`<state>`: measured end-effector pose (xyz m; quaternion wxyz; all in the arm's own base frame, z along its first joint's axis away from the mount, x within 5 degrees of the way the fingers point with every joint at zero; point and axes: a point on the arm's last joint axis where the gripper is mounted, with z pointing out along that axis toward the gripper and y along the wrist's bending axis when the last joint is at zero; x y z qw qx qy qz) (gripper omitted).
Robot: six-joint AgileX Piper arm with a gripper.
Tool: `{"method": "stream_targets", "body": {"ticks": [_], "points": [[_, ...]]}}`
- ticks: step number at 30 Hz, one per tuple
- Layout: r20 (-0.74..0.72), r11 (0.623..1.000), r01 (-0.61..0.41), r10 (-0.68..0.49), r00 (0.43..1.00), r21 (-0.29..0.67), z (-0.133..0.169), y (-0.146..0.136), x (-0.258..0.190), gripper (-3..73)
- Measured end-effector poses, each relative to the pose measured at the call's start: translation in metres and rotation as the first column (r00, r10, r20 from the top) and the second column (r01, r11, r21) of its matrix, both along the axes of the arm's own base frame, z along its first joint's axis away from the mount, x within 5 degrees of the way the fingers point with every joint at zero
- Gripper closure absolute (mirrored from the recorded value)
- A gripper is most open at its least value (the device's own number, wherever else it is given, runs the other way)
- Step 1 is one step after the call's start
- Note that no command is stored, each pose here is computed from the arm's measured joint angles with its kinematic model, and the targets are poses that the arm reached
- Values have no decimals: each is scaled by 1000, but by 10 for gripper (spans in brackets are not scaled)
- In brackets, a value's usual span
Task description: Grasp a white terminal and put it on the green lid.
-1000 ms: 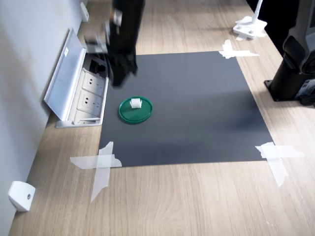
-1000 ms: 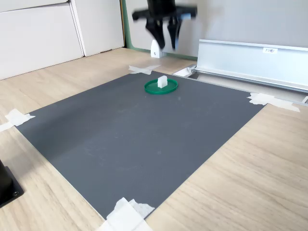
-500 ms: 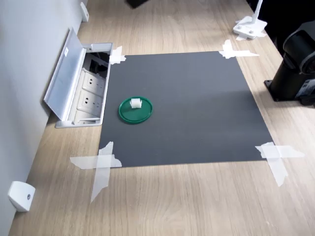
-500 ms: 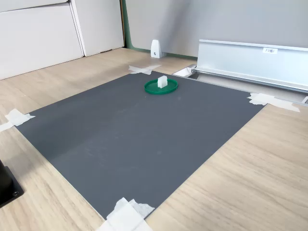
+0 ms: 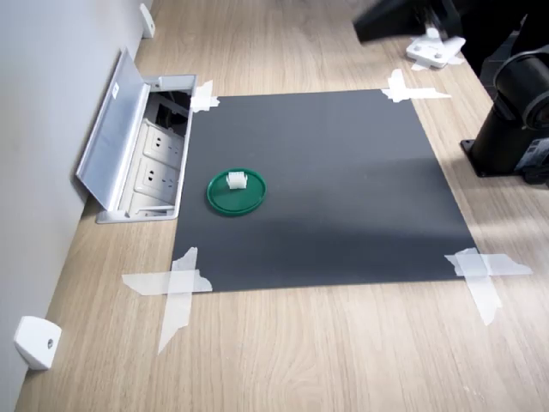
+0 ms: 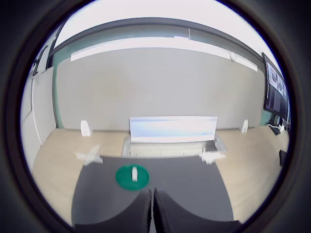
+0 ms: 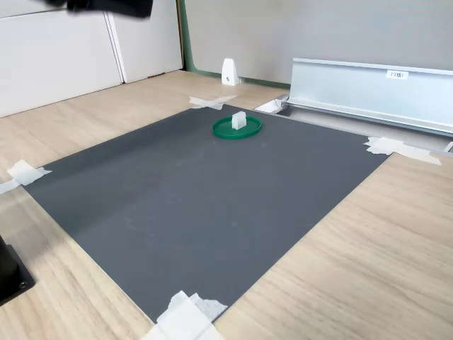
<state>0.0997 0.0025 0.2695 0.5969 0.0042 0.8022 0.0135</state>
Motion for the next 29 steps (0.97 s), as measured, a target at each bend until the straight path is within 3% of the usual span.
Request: {"method": "stream_targets", "body": {"ticks": [10,29], "points": [[32,1000,-7,7,999,1,-52,-2,-27,702],[57,1000,-5,5,998,2,-58,-2,-33,702]]}}
